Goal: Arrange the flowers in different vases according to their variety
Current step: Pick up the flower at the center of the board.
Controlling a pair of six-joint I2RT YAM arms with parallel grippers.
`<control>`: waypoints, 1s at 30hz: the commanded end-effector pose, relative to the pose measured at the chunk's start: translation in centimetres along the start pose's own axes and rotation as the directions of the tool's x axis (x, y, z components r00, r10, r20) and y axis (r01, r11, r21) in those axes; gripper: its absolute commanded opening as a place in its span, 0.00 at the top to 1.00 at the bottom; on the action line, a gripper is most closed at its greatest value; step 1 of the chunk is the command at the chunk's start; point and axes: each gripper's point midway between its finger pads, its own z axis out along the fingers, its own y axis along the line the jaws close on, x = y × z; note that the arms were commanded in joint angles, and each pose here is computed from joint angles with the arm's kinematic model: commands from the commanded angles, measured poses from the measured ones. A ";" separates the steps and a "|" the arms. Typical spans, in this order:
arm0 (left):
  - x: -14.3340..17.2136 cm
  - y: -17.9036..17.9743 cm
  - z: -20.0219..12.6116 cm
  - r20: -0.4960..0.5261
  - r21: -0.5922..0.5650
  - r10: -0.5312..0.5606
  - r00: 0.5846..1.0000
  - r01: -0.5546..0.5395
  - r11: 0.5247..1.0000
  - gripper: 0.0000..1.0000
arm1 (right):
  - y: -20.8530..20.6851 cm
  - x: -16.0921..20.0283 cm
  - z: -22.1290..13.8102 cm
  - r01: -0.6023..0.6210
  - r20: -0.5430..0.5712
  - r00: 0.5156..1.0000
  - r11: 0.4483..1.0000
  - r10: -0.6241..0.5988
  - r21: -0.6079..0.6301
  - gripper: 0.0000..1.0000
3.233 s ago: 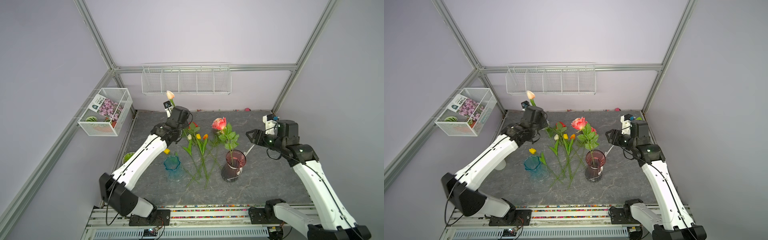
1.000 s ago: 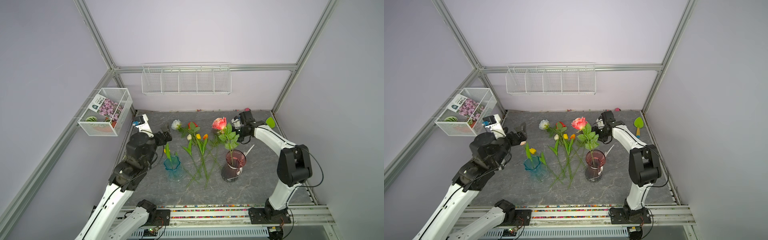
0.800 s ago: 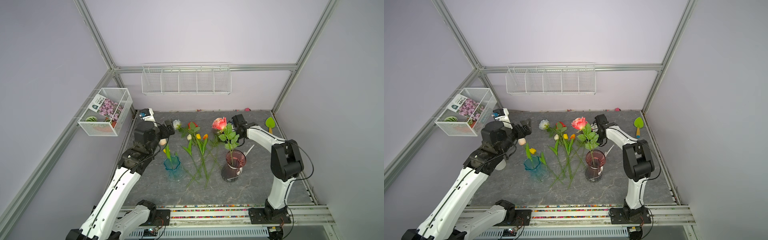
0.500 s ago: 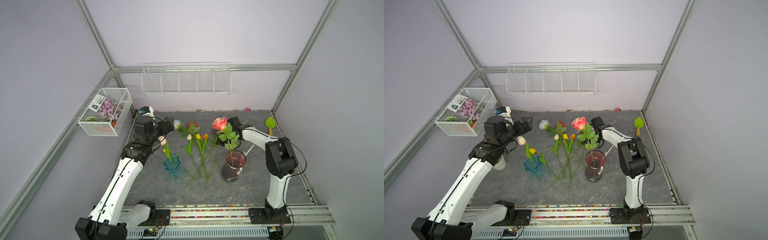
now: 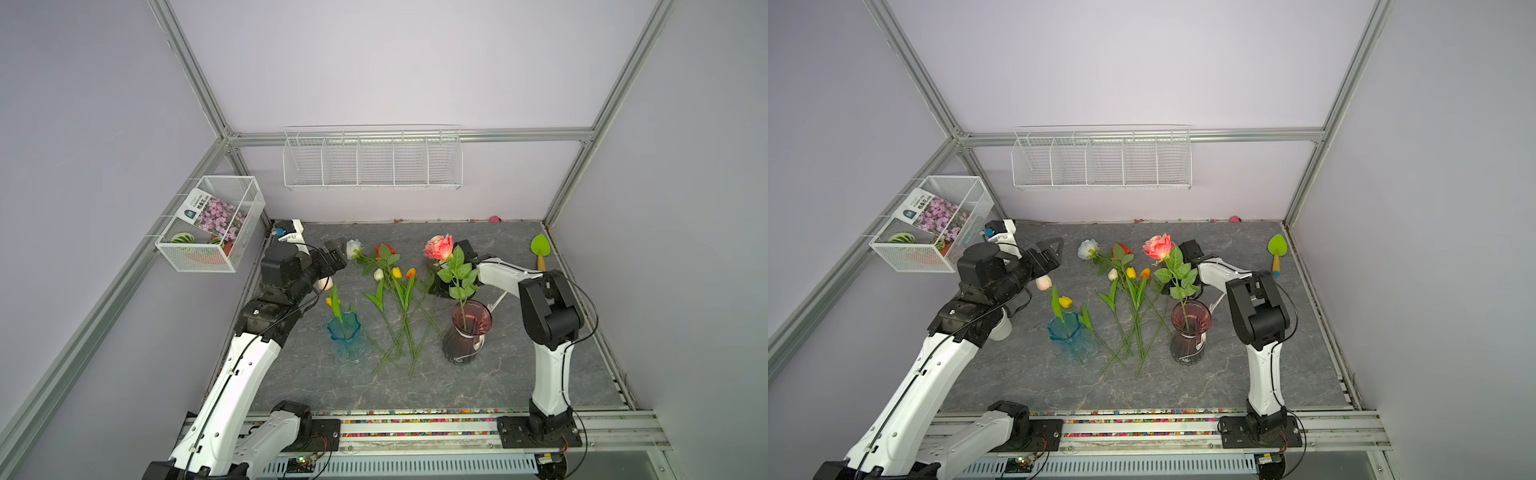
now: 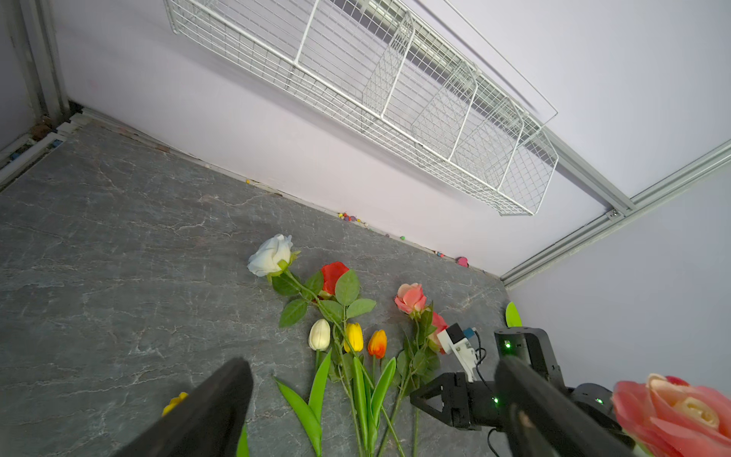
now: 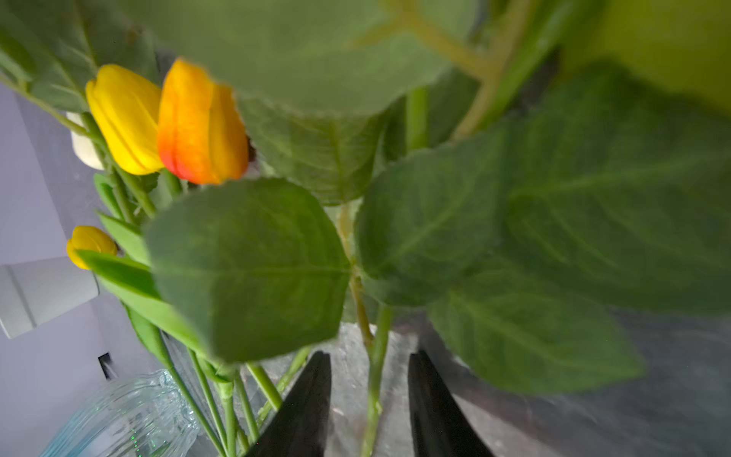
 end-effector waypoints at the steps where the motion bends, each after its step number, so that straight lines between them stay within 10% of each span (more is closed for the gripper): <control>1: 0.6 -0.4 -0.1 -0.010 0.045 -0.017 1.000 0.017 0.999 0.00 | -1.1 0.9 1.8 -0.019 -0.033 0.999 1.000 0.019 0.019 0.70; 10: 0.4 -1.4 -0.8 -0.003 0.095 -0.013 1.000 0.013 0.995 0.00 | -0.7 -0.3 -0.3 0.019 0.047 0.999 0.998 -0.022 0.052 0.99; 20: 0.2 -2.0 -1.5 0.002 0.120 -0.002 1.000 0.002 0.993 0.00 | 0.5 -4.6 -10.2 0.079 0.284 0.954 0.994 -0.099 0.082 1.00; 30: 0.8 -3.1 -0.7 -0.052 0.173 0.027 0.998 -0.018 0.985 0.00 | 1.8 -7.9 -24.8 0.103 0.569 0.790 0.965 -0.226 0.240 1.00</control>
